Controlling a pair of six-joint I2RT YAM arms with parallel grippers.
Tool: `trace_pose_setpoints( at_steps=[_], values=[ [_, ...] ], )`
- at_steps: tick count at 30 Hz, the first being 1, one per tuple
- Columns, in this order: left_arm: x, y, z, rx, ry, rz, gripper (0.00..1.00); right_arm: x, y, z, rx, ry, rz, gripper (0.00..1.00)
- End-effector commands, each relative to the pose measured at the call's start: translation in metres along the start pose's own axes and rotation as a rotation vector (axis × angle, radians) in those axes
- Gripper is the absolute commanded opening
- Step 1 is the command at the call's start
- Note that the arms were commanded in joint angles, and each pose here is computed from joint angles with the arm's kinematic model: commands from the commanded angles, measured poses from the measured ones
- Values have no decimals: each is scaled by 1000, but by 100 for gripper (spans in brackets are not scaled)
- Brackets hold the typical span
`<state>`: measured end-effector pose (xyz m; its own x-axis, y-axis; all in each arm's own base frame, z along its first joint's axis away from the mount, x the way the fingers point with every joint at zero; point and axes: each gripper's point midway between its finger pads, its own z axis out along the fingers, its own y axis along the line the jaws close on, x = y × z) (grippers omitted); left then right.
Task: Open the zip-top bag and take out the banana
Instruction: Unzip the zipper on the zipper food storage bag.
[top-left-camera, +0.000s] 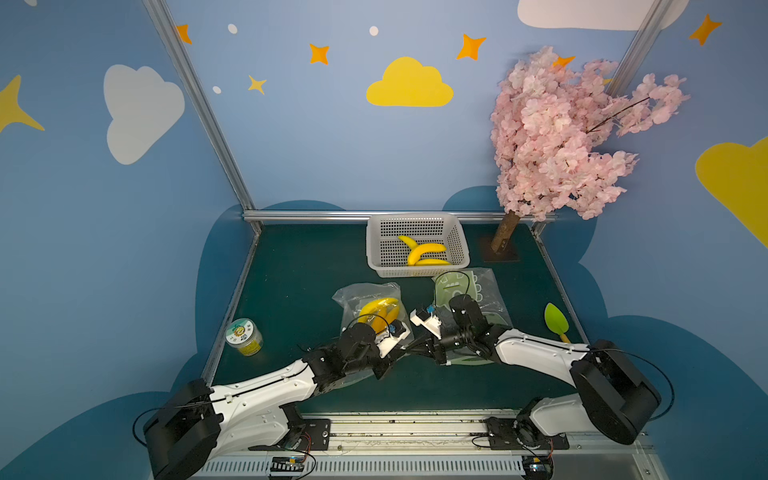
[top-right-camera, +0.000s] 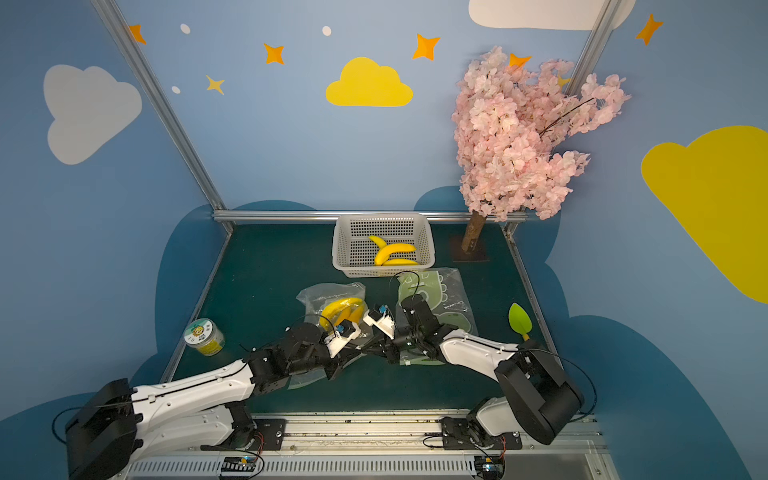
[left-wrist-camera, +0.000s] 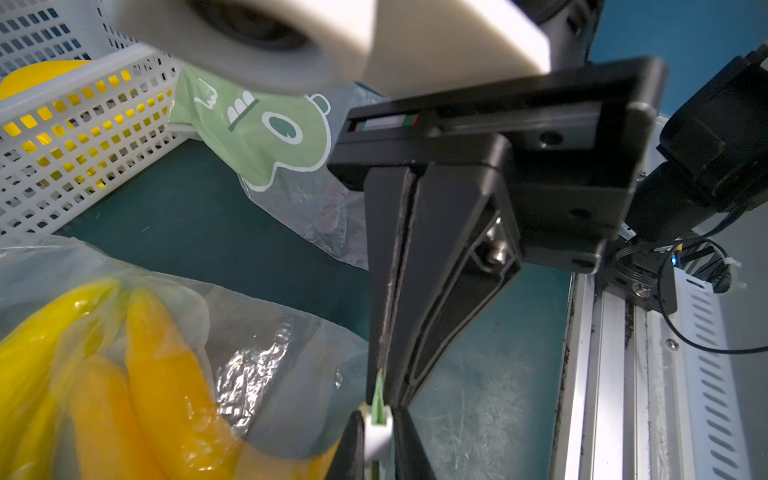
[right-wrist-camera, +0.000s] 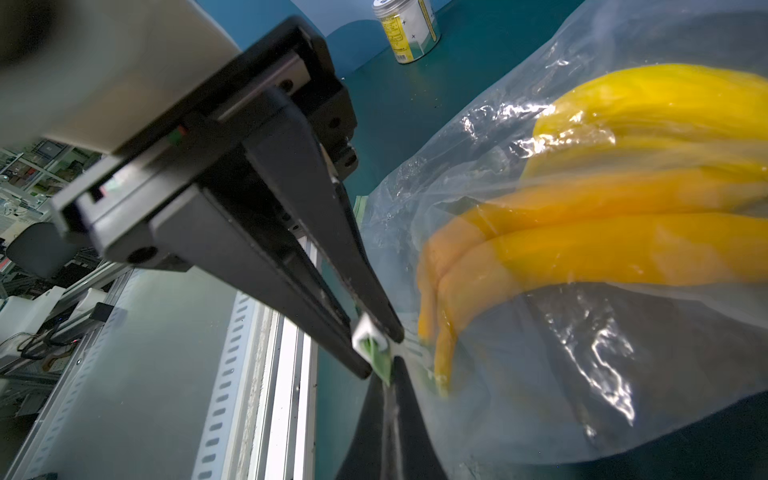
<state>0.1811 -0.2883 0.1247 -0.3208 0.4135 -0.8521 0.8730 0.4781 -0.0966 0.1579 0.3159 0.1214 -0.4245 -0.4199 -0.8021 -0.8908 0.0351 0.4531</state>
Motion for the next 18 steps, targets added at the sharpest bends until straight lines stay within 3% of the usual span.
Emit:
trace_pose_setpoints(
  at_steps=[1, 10, 18],
  values=[
    [-7, -2, -1, 13, -21, 13, 14, -7, 5, -1, -15, -3, -15, 0],
    [-6, -1, 0, 10, -12, 18, 8, -5, 6, 0, -19, 6, -13, 0],
    [6, -6, 6, 41, 34, 4, 6, -6, -6, -10, 71, -7, -9, 0]
  ],
)
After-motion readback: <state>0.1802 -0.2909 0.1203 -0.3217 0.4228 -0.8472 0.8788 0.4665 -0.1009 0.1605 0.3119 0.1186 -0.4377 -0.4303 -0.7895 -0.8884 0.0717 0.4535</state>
